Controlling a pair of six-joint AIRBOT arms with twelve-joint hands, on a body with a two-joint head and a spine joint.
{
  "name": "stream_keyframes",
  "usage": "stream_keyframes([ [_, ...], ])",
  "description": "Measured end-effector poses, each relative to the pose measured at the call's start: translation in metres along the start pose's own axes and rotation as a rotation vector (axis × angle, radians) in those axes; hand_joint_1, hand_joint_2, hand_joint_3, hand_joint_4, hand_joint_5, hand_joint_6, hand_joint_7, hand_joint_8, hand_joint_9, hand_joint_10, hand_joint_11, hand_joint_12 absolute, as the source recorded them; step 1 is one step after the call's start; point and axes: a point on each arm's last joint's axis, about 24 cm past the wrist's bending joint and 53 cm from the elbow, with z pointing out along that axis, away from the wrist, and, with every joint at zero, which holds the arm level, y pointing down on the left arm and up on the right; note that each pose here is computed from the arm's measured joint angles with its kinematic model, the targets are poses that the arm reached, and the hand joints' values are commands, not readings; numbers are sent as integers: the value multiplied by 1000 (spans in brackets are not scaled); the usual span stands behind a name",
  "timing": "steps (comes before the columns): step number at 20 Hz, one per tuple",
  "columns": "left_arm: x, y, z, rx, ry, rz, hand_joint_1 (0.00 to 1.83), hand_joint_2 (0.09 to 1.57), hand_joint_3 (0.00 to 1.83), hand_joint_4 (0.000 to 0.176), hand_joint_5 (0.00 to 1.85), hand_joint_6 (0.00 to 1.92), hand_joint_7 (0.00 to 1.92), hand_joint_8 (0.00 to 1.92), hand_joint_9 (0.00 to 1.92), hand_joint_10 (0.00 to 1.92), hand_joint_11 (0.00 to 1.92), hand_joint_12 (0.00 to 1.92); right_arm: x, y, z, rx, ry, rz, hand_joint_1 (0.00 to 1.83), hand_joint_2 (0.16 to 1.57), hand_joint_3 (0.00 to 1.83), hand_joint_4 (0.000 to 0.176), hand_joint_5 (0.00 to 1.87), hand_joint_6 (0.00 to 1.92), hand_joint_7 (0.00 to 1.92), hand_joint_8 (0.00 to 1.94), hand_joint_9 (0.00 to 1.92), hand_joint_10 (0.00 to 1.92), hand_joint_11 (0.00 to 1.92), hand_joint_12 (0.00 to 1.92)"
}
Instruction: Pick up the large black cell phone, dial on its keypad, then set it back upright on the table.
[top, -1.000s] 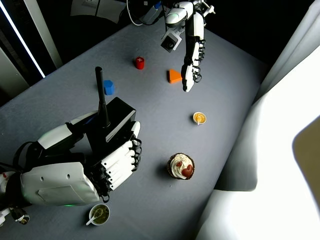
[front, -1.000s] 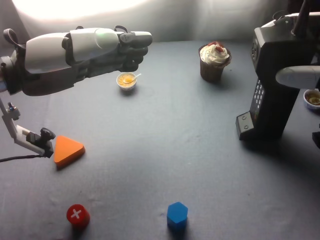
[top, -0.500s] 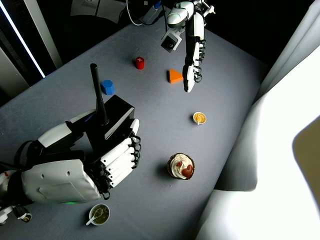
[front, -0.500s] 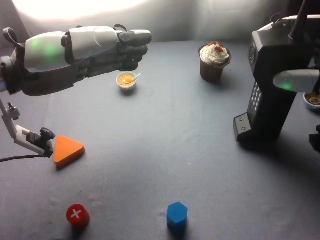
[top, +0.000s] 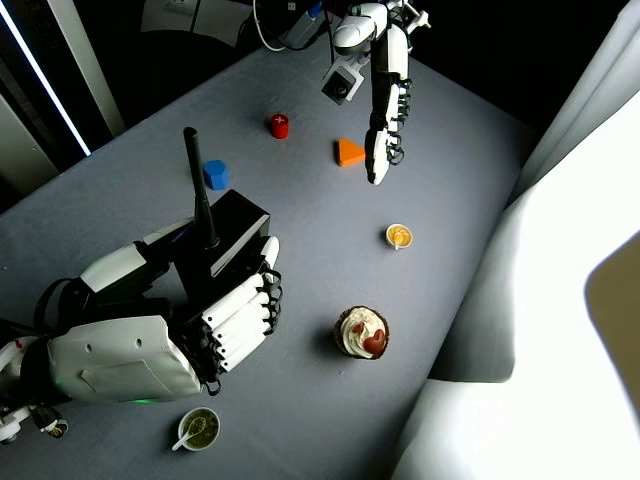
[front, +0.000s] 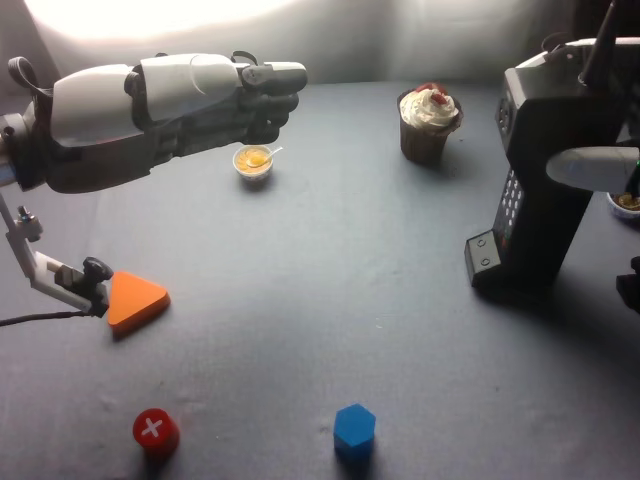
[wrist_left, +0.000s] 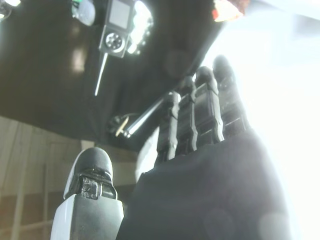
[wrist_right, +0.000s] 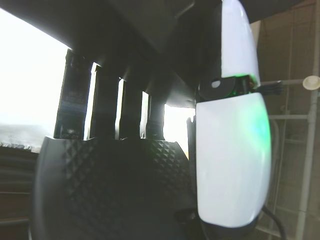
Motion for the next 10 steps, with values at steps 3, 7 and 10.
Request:
stream_keyframes([
  [3, 0, 0, 0, 0, -1, -1, 9, 1195, 2, 58, 129, 0, 133, 0, 113, 0, 0, 304, -1, -1, -2, 0, -4, 1, 1476, 1133, 2, 0, 956, 933, 858, 1030, 835, 1223, 788, 1638],
  [7, 0, 0, 0, 1, 0, -1, 28, 1197, 1, 57, 133, 1, 133, 1, 116, 1, 0, 295, 0, -1, -3, -2, -4, 3, 1478, 1133, 0, 0, 961, 892, 869, 1039, 825, 1246, 805, 1636],
  [10, 0, 0, 0, 2, -1, -2, 34, 1196, 0, 61, 138, 0, 135, 1, 112, 0, 0, 286, 1, -1, -3, -1, -1, 2, 1482, 1132, 0, 0, 973, 857, 858, 1089, 817, 1235, 804, 1634],
])
